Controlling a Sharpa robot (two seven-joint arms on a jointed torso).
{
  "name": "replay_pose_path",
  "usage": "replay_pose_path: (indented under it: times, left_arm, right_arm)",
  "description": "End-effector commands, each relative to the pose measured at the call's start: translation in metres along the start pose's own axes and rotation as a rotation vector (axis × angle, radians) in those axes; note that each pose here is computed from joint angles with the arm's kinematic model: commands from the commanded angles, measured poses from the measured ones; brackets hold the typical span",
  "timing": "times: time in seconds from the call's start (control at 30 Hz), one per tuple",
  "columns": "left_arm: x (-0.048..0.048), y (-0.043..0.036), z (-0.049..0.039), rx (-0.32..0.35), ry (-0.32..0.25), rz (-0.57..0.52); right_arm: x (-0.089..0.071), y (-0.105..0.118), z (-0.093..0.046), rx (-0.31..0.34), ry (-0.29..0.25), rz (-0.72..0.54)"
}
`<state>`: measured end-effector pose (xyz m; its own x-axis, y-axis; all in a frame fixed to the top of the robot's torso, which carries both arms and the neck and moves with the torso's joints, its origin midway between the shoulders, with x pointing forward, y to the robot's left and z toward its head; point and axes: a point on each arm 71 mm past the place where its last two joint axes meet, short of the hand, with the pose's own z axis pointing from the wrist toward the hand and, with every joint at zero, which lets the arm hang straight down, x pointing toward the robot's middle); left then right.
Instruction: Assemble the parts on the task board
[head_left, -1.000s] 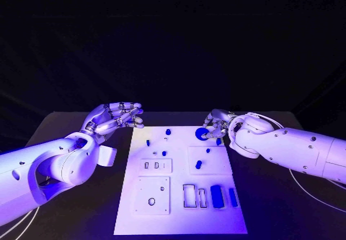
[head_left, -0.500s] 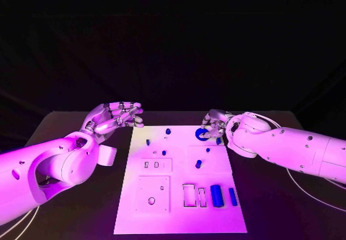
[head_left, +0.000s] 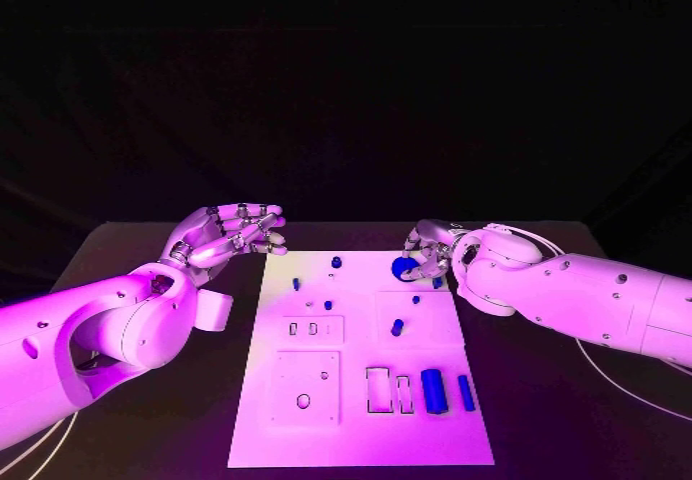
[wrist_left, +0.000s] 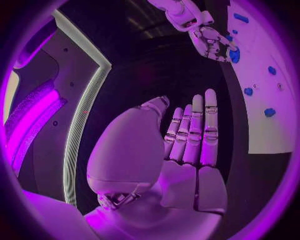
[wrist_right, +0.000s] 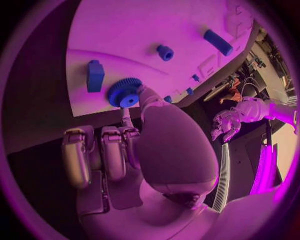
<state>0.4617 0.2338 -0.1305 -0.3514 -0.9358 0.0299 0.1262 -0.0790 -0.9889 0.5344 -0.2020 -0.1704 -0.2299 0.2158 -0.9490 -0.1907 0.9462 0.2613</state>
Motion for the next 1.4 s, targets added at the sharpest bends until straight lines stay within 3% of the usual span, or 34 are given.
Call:
replay_pose_path:
  times: [0.03,0.4,1.0,1.4]
  left_arm:
    - [0.0021,-0.0013,0.0,0.007,0.021,-0.005]
    - [0.0017,-0.0012,0.0001,0.007,0.02,-0.005]
    - [0.0013,-0.0009,0.0002,0.005,0.02,-0.004]
    - [0.0012,-0.0008,0.0002,0.003,0.019,-0.004]
  right_arm:
    - [0.0057,-0.0019,-0.0018,0.002,0.025,-0.033]
    - [0.0058,-0.0029,-0.004,-0.007,0.014,-0.02]
    - [0.0074,-0.0072,-0.004,-0.015,0.048,0.013]
    - [0.0058,-0.0016,-0.0043,-0.046,0.014,0.013]
